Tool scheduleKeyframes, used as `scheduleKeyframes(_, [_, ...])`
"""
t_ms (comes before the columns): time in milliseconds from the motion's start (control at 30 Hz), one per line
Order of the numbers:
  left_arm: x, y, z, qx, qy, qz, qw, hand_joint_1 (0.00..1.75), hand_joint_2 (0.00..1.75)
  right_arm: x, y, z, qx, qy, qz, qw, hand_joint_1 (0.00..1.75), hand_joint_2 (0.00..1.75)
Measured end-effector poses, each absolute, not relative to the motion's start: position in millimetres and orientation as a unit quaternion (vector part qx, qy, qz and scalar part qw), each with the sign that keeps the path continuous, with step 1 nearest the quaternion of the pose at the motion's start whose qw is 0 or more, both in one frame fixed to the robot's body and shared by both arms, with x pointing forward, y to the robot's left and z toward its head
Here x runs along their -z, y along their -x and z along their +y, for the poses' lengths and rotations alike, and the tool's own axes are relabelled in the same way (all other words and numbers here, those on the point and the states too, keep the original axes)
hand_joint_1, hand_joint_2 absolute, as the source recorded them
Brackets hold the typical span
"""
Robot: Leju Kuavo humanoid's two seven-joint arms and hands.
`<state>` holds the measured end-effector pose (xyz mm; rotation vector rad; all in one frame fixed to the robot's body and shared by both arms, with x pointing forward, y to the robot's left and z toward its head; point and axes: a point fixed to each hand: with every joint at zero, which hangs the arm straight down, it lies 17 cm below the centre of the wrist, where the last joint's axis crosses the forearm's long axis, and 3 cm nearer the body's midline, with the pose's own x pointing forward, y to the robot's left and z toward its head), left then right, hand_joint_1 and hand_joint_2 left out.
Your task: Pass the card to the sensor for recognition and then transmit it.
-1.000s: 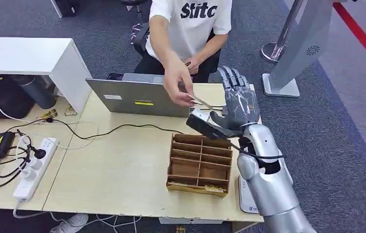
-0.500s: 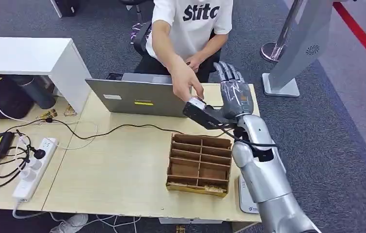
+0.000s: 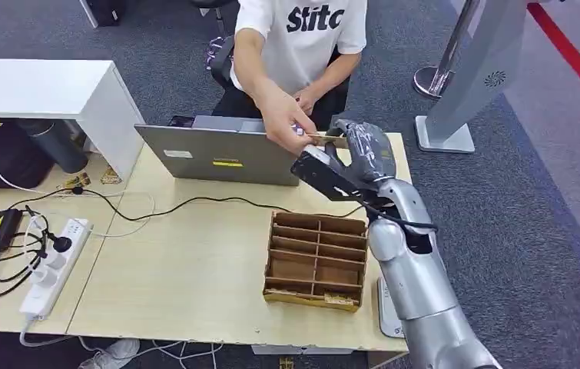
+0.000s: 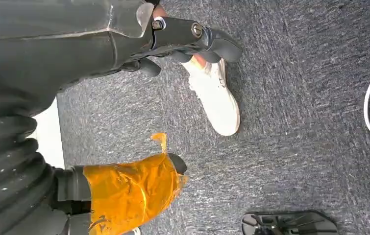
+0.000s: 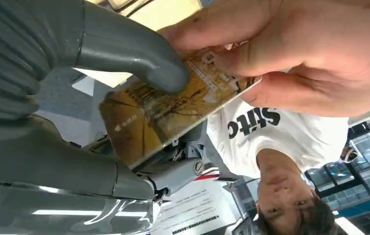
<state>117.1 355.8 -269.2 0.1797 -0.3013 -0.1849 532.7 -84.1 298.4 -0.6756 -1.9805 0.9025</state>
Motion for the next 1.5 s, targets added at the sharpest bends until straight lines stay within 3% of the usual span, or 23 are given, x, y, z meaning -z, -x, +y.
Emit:
scheduleKeyframes(467, [269.1, -117.3, 357.1, 0.088, -0.092, -0.15, 0.98, 0.0, 1.75, -302.4, -531.4, -84.8, -0.354, 0.264, -0.796, 0.414, 1.75, 1.75])
scheduleKeyframes(667, [271.0, -104.3, 360.7, 0.057, -0.097, -0.147, 0.983, 0.0, 1.75, -322.2, -466.7, -94.9, -0.276, 0.197, -0.862, 0.378, 1.75, 1.75])
scheduleKeyframes(900, [273.3, -88.7, 367.3, 0.005, -0.109, -0.134, 0.985, 0.0, 1.75, -280.8, -393.9, -156.3, -0.197, 0.206, -0.873, 0.396, 1.75, 1.75])
scheduleKeyframes(1100, [274.6, -79.6, 369.2, -0.032, -0.116, -0.125, 0.985, 0.0, 1.75, -230.9, -350.1, -216.1, -0.166, 0.209, -0.85, 0.453, 1.75, 1.75])
scheduleKeyframes(1300, [274.3, -80.8, 368.9, -0.037, -0.115, -0.13, 0.984, 0.0, 1.75, -183.7, -351.4, -252.5, -0.271, 0.367, -0.74, 0.495, 1.75, 1.75])
scheduleKeyframes(1500, [274.2, -81.5, 368.3, -0.034, -0.113, -0.13, 0.984, 0.0, 1.75, -133.6, -357.7, -262.0, -0.325, 0.399, -0.66, 0.548, 1.75, 1.75])
